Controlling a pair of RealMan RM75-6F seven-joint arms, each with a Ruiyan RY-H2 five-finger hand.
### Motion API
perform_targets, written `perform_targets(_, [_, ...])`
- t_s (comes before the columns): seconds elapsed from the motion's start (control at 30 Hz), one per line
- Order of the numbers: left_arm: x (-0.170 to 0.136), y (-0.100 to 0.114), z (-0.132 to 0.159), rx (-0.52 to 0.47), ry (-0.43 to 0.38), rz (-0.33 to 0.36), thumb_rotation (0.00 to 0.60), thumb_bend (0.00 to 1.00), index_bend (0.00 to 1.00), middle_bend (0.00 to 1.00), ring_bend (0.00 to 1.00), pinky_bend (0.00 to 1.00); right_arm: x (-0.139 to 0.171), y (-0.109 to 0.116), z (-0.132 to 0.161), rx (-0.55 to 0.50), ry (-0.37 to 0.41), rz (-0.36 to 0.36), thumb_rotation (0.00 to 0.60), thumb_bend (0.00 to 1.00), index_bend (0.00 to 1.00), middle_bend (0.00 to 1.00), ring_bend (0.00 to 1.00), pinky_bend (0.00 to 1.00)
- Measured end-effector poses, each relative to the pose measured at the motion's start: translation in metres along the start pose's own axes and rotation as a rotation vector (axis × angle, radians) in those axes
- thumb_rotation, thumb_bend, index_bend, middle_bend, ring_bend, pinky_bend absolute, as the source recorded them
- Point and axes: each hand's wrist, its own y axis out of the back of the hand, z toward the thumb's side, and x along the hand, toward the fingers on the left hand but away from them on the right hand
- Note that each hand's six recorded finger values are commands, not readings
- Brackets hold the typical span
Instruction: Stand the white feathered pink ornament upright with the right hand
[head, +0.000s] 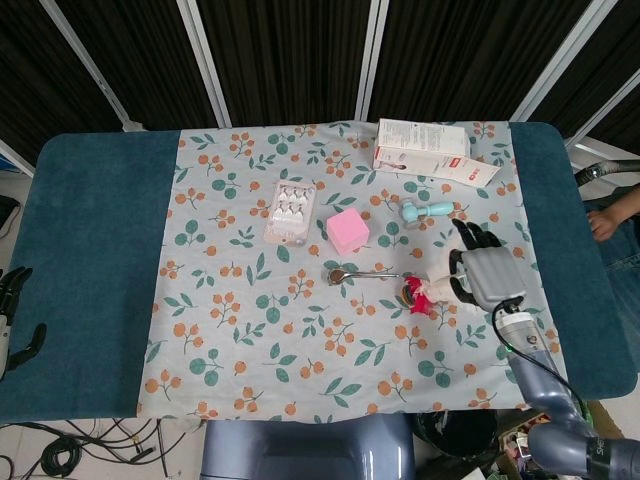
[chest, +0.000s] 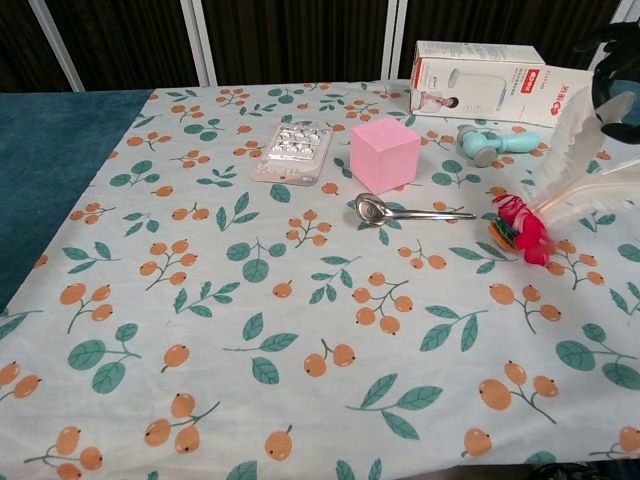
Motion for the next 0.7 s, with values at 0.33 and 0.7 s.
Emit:
perform_targets(0.33, [0.000, 0.000, -0.001, -0.002, 0.002, 0.001, 0.600, 0.39, 0.07, 0.08, 0.00, 0.00, 0.005, 0.003, 0.035, 0.021, 0.069, 0.023, 0.600, 0.47, 0.64, 0.02, 0.05, 0.14])
perform_targets(0.7, [0.001, 0.000, -0.002, -0.001, 0.009, 0.001, 0.600, 0.39, 0.07, 0.08, 0.00, 0.00, 0.016, 0.000, 0.064, 0.059, 0.129, 0.037, 0.600, 0.31, 0.01, 0.01, 0.05, 0.14])
